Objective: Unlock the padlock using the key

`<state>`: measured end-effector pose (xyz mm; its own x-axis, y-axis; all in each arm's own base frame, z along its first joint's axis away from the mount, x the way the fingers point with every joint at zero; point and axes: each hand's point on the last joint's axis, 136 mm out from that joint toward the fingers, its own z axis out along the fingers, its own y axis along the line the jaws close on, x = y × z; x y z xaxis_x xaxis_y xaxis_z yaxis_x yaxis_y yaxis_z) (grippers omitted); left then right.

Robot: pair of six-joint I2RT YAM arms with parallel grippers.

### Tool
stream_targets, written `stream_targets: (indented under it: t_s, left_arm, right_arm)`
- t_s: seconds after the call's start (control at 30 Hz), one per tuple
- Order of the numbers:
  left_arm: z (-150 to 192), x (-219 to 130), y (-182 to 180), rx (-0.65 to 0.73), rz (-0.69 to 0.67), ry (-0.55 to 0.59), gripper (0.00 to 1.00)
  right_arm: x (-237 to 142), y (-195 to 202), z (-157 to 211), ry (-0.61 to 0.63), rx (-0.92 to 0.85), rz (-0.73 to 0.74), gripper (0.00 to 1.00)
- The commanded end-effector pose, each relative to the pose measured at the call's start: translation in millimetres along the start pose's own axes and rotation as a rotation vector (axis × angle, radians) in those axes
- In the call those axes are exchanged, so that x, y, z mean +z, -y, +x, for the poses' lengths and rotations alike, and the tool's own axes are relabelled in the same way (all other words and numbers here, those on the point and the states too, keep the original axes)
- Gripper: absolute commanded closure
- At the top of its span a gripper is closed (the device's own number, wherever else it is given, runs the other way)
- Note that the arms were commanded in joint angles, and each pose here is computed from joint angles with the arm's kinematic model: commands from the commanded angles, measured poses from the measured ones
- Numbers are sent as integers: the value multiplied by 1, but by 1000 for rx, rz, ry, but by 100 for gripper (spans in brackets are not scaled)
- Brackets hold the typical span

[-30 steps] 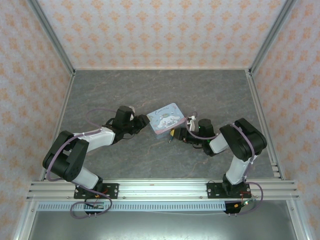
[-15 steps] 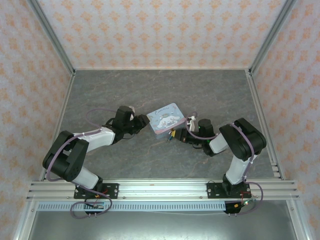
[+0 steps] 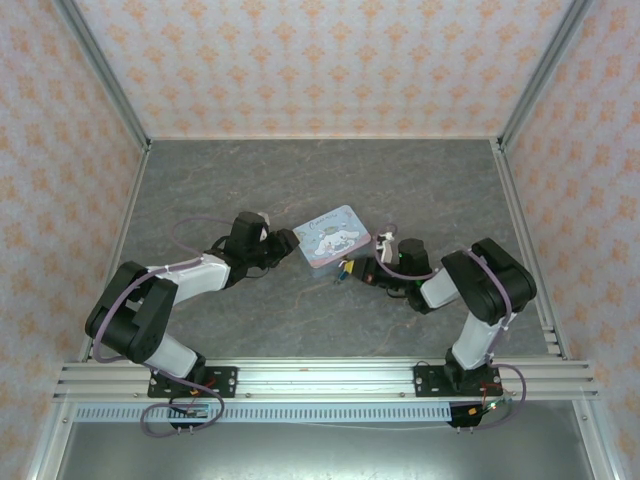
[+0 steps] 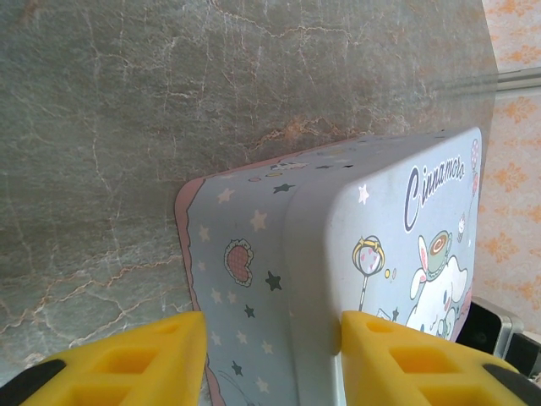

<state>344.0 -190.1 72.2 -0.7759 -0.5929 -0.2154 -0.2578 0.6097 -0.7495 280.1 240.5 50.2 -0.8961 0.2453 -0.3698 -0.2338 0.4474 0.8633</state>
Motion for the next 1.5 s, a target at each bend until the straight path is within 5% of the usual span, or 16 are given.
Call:
stream_targets:
  t_s: [0.0, 0.33, 0.73, 1.17, 1.47]
  left_arm:
    - [9, -2, -41, -20, -160, -17, 56]
    - [8, -5, -38, -19, -150, -11, 55]
    - [-20, -37, 4, 57, -105, 84, 29]
    - [-55, -95, 19, 199, -171, 289, 5]
    - [-57, -120, 13, 254, -235, 328, 4]
  right_arm:
    - [-10, -8, -22, 102, -21, -12, 100]
    - [-20, -1, -43, 205, 42, 39, 100]
    - [-55, -11, -37, 180, -62, 197, 100]
    - [-135, -40, -3, 15, -155, 498, 100]
    - [-146, -36, 18, -120, -70, 571, 100]
